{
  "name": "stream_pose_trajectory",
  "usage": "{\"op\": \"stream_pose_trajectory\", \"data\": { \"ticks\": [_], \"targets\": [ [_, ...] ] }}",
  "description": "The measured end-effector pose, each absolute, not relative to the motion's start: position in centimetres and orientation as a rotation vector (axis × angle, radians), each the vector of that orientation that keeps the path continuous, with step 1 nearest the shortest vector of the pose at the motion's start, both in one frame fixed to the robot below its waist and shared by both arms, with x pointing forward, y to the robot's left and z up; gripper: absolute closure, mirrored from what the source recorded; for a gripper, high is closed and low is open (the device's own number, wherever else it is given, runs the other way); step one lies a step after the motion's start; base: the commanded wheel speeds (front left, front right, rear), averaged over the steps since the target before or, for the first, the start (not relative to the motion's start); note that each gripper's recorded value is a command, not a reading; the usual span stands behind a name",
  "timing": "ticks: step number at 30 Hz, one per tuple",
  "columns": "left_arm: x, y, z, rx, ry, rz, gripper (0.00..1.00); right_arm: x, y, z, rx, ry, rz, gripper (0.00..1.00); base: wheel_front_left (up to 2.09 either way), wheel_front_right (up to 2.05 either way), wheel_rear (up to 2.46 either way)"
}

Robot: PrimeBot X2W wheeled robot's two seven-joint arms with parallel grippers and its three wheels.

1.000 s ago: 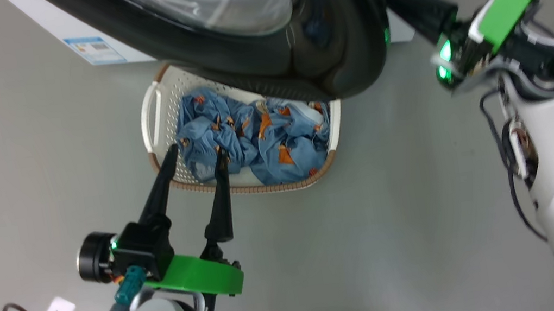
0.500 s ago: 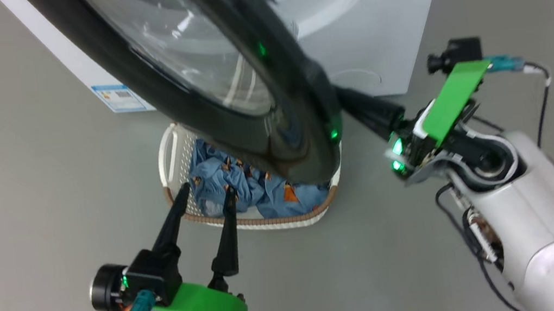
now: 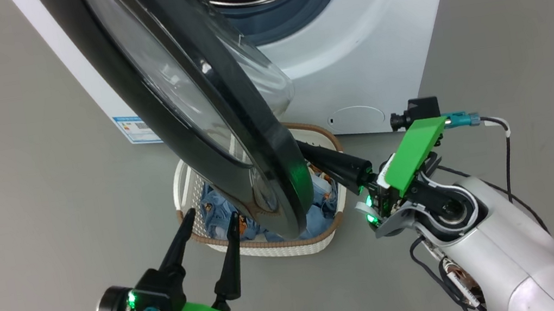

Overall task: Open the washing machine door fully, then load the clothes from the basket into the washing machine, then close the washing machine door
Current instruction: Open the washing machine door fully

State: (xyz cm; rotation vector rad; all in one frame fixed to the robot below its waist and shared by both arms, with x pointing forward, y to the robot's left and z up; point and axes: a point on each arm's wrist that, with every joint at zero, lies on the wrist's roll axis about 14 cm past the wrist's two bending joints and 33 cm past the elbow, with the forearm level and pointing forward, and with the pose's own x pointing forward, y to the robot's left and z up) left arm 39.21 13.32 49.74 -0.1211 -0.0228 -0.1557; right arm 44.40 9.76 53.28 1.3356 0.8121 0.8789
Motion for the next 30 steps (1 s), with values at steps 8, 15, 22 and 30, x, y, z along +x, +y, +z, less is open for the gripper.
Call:
{"op": "stream_pose_trajectory", "data": {
  "ticks": [8,15,22,30],
  "targets": [
    [38.8,13.6,50.3,-0.119,-0.039,-0.150,0.00,43.5,10.4,53.5,1.357,0.823,0.862,1.00,0.00,0.00,0.00],
    [38.8,13.5,50.5,-0.121,-0.044,-0.151,0.00,43.9,9.8,54.1,1.401,0.785,0.833,1.00,0.00,0.00,0.00],
    [38.9,13.4,50.7,-0.123,-0.050,-0.153,0.00,45.0,7.2,55.0,1.447,0.675,0.775,1.00,0.00,0.00,0.00],
    [38.6,13.0,50.3,-0.130,-0.040,-0.163,0.00,45.1,0.9,55.0,1.509,0.477,0.624,0.83,0.00,0.00,0.00]
  ]
}}
